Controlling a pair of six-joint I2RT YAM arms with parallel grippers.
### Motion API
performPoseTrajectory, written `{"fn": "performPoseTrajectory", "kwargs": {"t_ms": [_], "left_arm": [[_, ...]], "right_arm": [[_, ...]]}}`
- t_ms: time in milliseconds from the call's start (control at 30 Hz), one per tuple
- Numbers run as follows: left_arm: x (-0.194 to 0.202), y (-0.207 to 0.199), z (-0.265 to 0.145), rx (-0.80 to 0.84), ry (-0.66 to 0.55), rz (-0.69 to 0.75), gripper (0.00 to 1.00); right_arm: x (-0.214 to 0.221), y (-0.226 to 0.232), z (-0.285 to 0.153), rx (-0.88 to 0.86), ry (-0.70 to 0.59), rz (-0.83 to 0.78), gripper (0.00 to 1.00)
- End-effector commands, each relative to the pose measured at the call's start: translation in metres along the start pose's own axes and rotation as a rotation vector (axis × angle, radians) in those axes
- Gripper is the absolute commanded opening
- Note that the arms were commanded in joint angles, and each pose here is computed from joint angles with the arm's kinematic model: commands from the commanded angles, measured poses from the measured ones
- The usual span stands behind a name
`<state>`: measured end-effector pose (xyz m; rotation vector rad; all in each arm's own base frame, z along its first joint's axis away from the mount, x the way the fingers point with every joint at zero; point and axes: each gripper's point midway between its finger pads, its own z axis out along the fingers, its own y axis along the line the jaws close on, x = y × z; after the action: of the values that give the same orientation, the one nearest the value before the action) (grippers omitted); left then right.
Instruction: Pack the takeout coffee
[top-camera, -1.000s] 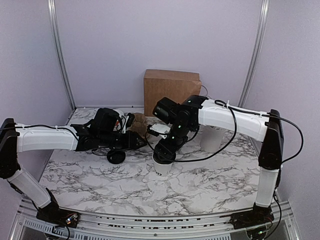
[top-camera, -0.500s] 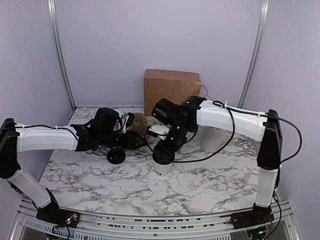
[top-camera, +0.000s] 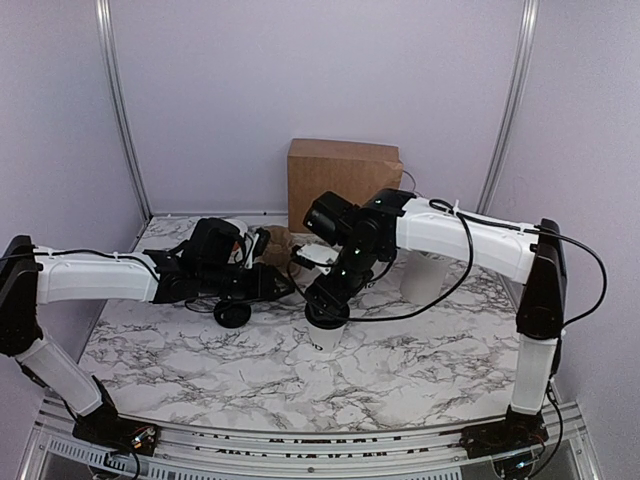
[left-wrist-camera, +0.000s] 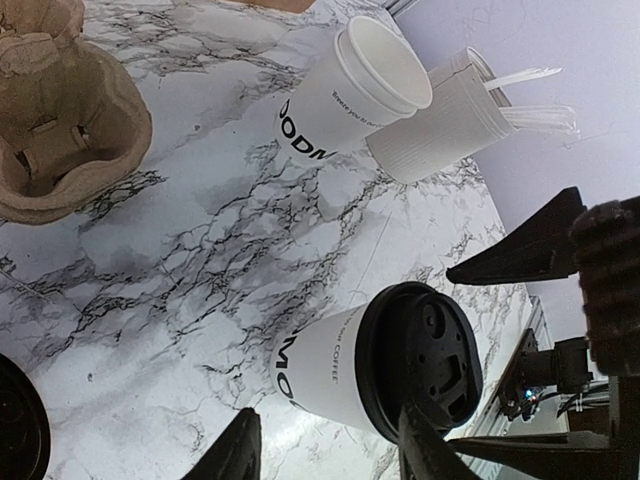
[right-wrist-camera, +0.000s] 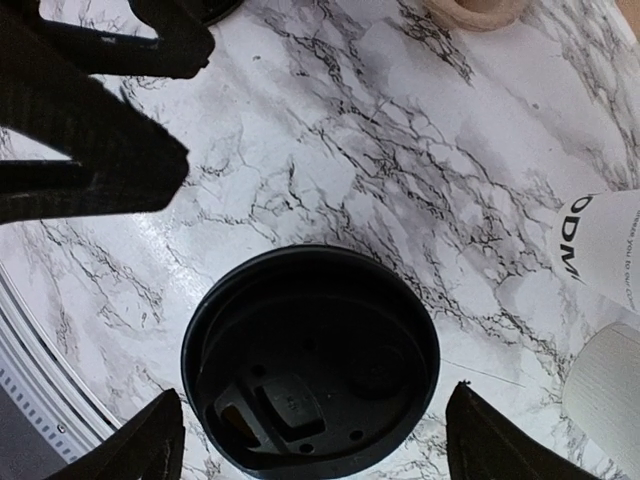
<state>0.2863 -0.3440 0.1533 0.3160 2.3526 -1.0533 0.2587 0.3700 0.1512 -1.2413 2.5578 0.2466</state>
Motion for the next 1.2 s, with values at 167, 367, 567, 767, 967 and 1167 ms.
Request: {"fn": "performPoseTrajectory", "kwargs": {"t_ms": [167, 367, 567, 767, 967, 1167], "left_arm": [[0.011, -0.006, 0.008, -0.009, 0.050, 0.013, 0.53], [0.013, -0.014, 0.010, -0.032, 0.060, 0.024, 0.54], [0.018, -0.021, 0.013, -0.062, 0.079, 0.048, 0.55], [0.013, -0.032, 0.010, -0.092, 0.082, 0.084, 0.53], [0.010, -0.045, 0.013, -0.099, 0.089, 0.118, 0.43], [0.012, -0.050, 0.022, -0.100, 0.097, 0.127, 0.35]], "right_arm": [[-0.013, -0.018, -0.047, -0.002, -0.231, 0.116, 0.86], [-0.019, -0.033, -0.068, -0.164, -0.461, 0.269, 0.74], [-0.017, -0.020, -0.071, -0.359, -0.583, 0.344, 0.56], [-0.015, -0.014, -0.065, -0.486, -0.636, 0.398, 0.30], [-0.012, -0.010, -0.056, -0.551, -0.642, 0.421, 0.17], [-0.010, -0.010, -0.050, -0.595, -0.657, 0.451, 0.10]]}}
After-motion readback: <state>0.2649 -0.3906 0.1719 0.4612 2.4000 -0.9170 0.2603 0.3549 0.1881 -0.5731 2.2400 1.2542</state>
